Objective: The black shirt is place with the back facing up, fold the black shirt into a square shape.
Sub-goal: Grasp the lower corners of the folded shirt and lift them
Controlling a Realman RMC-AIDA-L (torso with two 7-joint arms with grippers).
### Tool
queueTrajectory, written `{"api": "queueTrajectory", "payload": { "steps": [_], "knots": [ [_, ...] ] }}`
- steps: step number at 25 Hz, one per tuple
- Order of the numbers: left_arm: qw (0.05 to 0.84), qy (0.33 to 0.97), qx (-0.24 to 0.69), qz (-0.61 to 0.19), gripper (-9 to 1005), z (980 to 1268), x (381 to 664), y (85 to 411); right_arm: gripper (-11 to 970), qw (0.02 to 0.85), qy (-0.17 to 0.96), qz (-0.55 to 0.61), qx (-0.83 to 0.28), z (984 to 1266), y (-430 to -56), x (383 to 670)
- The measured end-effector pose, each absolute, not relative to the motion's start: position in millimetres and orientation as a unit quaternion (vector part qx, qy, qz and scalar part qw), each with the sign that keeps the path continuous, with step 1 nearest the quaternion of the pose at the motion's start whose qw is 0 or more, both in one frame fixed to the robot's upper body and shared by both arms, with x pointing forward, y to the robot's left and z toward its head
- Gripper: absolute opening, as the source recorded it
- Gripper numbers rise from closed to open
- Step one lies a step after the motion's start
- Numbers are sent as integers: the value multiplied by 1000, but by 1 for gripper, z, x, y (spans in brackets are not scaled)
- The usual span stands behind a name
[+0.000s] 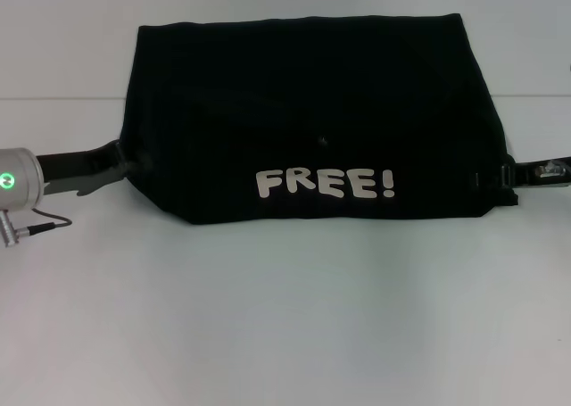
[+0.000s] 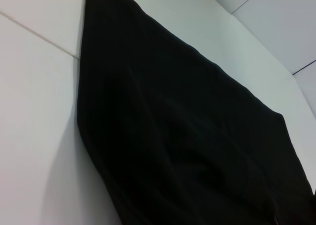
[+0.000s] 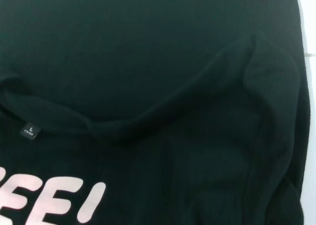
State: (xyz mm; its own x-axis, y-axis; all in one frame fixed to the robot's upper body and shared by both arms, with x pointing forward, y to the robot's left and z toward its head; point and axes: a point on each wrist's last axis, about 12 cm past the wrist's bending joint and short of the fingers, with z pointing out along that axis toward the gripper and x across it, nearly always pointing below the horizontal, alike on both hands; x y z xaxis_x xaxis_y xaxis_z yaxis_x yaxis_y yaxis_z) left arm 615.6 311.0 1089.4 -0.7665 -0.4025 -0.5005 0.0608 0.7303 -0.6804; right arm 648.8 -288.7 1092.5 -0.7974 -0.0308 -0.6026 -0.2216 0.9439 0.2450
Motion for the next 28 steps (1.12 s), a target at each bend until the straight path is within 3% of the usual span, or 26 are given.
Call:
{"api": "queueTrajectory", "payload": {
  "steps": [3,14,17,22,28],
  "knots": [
    [327,871,-98,-354,44,1090,616,311,594,310,936,155,-68,1092,-289,648],
    [316,875,-65,-360,45,1093,615,306,339,296,938,167,-68,1095,-295,644],
    [302,879,-29,-368,45,1097,612,301,135,290,938,178,-70,1101,-303,638],
    [264,886,16,-382,45,1102,604,299,66,271,940,193,-68,1105,-321,621],
    [180,900,67,-392,45,1108,587,298,66,210,948,233,-63,1106,-341,588]
  ]
}}
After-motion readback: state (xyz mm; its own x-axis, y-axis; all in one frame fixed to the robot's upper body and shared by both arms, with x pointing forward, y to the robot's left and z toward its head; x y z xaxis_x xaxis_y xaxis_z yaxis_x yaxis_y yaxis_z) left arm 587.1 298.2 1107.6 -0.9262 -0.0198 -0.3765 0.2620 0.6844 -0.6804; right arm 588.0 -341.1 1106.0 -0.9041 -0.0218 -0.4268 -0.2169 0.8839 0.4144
